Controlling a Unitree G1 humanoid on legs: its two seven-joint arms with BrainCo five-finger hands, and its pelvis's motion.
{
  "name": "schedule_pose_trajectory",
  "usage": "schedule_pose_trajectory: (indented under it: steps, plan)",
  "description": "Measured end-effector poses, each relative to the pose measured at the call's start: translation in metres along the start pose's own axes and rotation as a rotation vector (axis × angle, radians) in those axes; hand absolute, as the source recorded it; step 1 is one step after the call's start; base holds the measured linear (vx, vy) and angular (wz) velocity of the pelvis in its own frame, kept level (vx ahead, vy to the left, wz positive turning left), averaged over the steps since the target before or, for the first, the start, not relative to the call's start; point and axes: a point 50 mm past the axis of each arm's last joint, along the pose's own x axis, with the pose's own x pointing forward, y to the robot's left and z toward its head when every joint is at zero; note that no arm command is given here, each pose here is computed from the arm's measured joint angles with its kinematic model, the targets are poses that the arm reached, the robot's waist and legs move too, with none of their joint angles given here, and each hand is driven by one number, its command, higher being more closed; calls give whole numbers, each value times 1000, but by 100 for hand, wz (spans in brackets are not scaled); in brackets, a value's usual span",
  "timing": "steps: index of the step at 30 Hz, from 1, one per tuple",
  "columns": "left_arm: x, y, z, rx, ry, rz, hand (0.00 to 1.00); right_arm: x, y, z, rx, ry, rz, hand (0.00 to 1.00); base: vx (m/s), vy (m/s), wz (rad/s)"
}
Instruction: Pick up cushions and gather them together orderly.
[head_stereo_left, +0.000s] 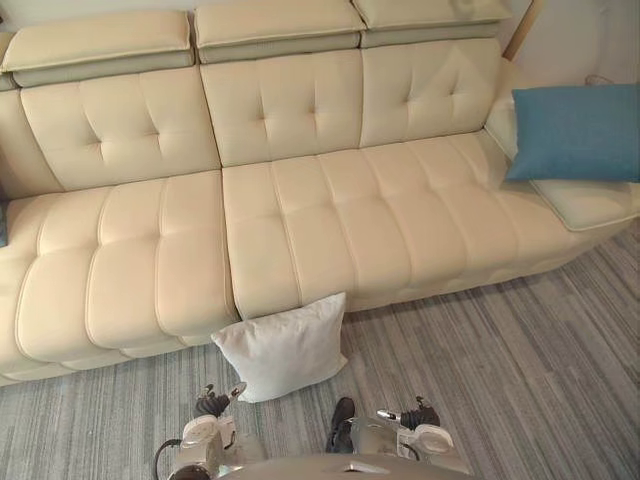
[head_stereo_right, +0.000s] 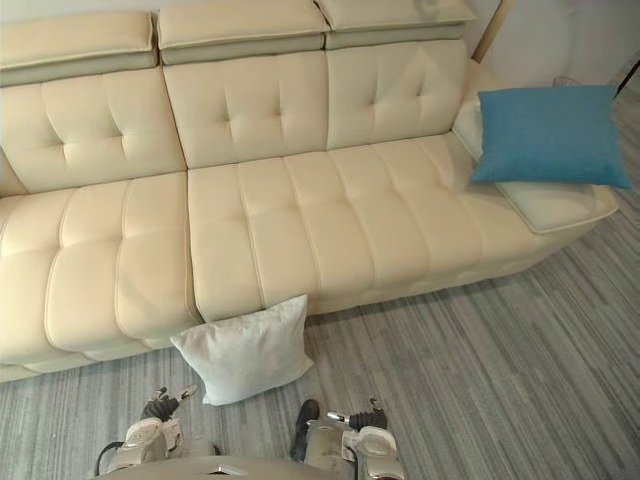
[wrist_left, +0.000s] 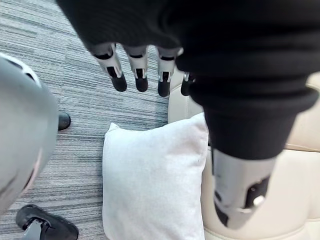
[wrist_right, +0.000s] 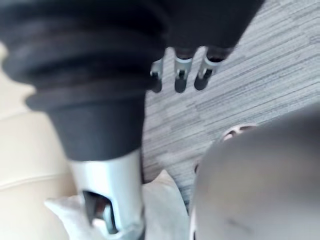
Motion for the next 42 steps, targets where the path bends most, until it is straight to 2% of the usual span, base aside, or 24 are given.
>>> schedule_pose_trajectory:
  steps: [5, 10, 16, 23, 30, 36, 42]
  plan:
    - [0, 3, -6, 10, 23, 6, 0, 0, -1, -2, -10, 7, 0, 0, -37, -8, 1]
    - [0, 1, -5, 79, 16, -11, 0, 1, 1, 3, -95, -25, 16, 0, -4, -7, 3]
    - [5, -16, 31, 126, -92, -44, 0, 4, 16, 37, -156, -124, 55, 0, -36, -31, 24]
    - [4, -26, 119, 11, -344, -25, 0, -2, 9, 157, -182, -515, -25, 0, -167, -46, 12]
    - [-9, -22, 207, -137, -552, 6, 0, -36, 2, 275, -76, -809, -128, 0, -156, -27, 1]
    - [-39, -24, 275, -286, -744, -21, 0, -78, -8, 348, 78, -984, -177, 0, -63, -18, -2]
    - [-69, -29, 319, -371, -888, -58, 0, -132, -13, 394, 226, -1185, -214, 0, -33, -8, 1]
